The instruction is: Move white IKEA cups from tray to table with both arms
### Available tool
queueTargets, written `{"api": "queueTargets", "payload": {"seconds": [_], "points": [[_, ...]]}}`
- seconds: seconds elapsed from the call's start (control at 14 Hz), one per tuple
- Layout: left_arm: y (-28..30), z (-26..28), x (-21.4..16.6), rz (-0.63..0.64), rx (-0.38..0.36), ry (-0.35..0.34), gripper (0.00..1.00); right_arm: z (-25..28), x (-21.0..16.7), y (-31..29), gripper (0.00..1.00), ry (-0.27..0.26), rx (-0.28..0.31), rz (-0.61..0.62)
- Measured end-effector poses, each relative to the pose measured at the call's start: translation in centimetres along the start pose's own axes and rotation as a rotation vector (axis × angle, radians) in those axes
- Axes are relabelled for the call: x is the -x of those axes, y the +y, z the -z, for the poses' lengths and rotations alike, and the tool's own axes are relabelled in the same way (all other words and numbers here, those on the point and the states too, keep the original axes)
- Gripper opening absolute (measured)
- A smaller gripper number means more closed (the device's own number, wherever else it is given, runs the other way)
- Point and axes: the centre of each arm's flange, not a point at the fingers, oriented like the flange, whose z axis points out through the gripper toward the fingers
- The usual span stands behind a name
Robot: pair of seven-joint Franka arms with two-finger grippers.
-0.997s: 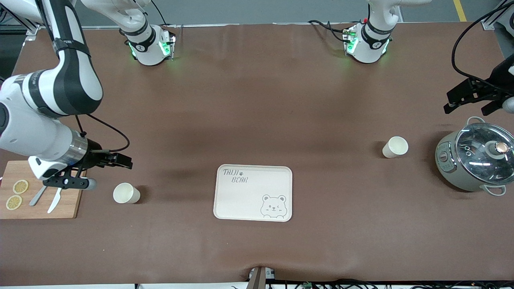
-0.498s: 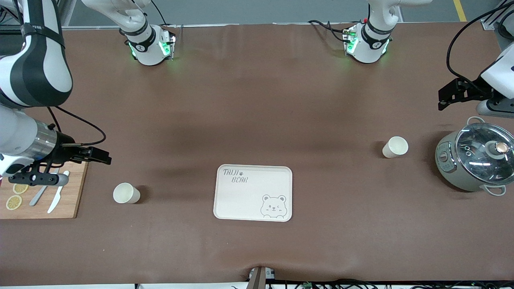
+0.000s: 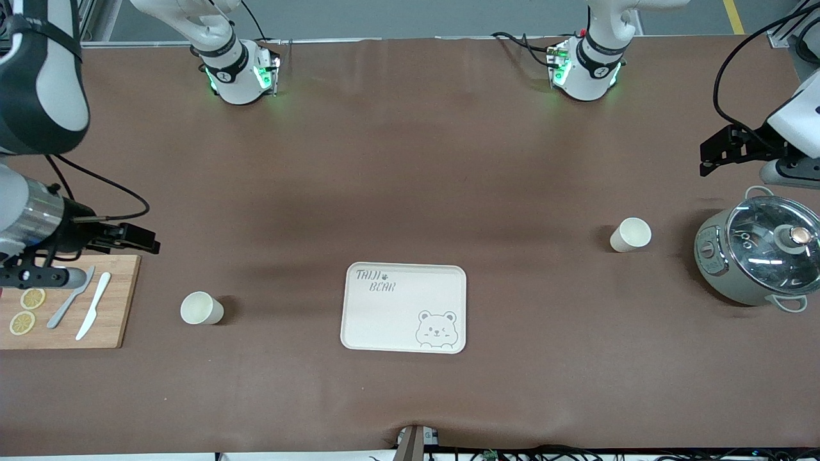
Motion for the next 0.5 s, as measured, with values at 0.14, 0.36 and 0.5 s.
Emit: {"api": "queueTargets", "payload": {"seconds": [0.14,0.36,0.5], "points": [[0.0,0.0,0.0,0.0,0.0,0.0,1.0,2.4,0.6,0.2,1.0,0.006,0.0,-0.002],[0.0,0.0,0.0,0.0,0.0,0.0,1.0,4.3,1.1,0.6,1.0,0.027,0.008,-0.004],[0.0,0.0,0.0,0.0,0.0,0.0,1.0,4.6,1.1,0.7,1.0,0.031,0.016,-0.005]]}}
